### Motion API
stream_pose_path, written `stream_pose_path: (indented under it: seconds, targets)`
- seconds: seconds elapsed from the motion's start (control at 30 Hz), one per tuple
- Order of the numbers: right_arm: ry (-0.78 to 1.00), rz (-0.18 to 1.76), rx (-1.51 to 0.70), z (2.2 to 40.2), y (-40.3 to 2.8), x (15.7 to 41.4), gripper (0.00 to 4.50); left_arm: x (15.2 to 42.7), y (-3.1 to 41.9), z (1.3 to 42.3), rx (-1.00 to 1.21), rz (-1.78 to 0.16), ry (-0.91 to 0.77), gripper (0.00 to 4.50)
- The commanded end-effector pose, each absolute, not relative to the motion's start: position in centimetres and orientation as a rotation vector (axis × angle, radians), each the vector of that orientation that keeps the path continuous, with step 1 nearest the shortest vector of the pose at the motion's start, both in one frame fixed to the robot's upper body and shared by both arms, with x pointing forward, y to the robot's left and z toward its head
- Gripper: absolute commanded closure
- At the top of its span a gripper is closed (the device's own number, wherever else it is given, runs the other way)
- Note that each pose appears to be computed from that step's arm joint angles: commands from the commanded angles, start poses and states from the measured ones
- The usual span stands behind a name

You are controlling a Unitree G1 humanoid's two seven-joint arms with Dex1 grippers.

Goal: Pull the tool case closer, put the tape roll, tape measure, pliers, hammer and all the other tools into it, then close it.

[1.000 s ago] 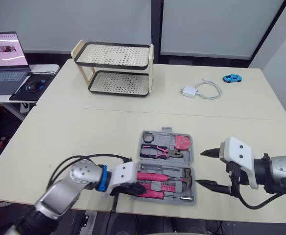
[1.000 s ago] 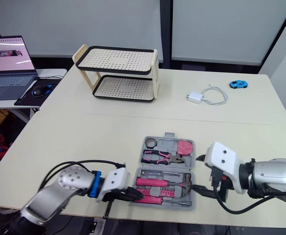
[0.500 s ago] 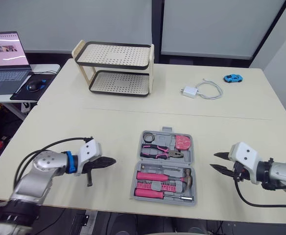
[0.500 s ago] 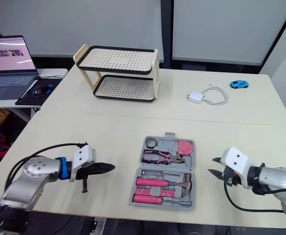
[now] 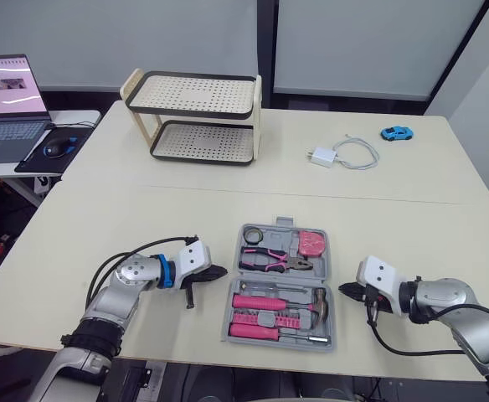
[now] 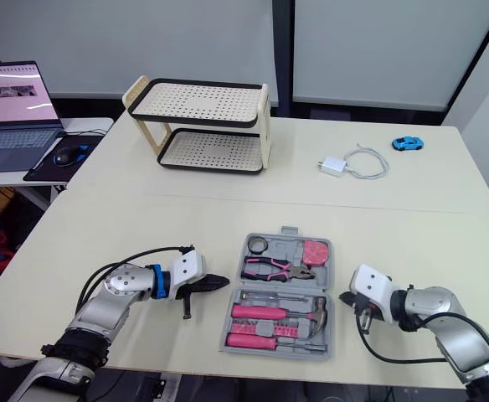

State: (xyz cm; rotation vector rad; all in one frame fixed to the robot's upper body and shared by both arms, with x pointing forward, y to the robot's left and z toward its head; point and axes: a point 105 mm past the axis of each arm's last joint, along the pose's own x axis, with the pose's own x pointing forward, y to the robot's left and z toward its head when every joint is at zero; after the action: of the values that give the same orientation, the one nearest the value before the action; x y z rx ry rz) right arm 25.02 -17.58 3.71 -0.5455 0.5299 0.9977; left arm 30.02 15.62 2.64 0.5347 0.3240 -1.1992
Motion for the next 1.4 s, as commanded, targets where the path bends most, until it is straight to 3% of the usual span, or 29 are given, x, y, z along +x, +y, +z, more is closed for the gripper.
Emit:
stream_pose_path:
  seconds: [0.03, 0.8, 1.4]
  targets:
    - [0.502, 1.022, -0.549, 4.0, -16.8, 25.3, 4.48, 30.5, 14.4, 3.2, 0.556, -1.219, 0.274, 4.50]
    - [0.454, 1.106, -0.499, 4.1, -13.2, 25.8, 4.48, 28.6, 11.7, 3.1, 0.553, -1.364, 0.268, 4.50]
    - [0.518, 1.167, -0.483, 3.7, -12.8, 23.1, 4.48, 26.2, 12.3, 2.5, 0.574, -1.403, 0.310, 4.50]
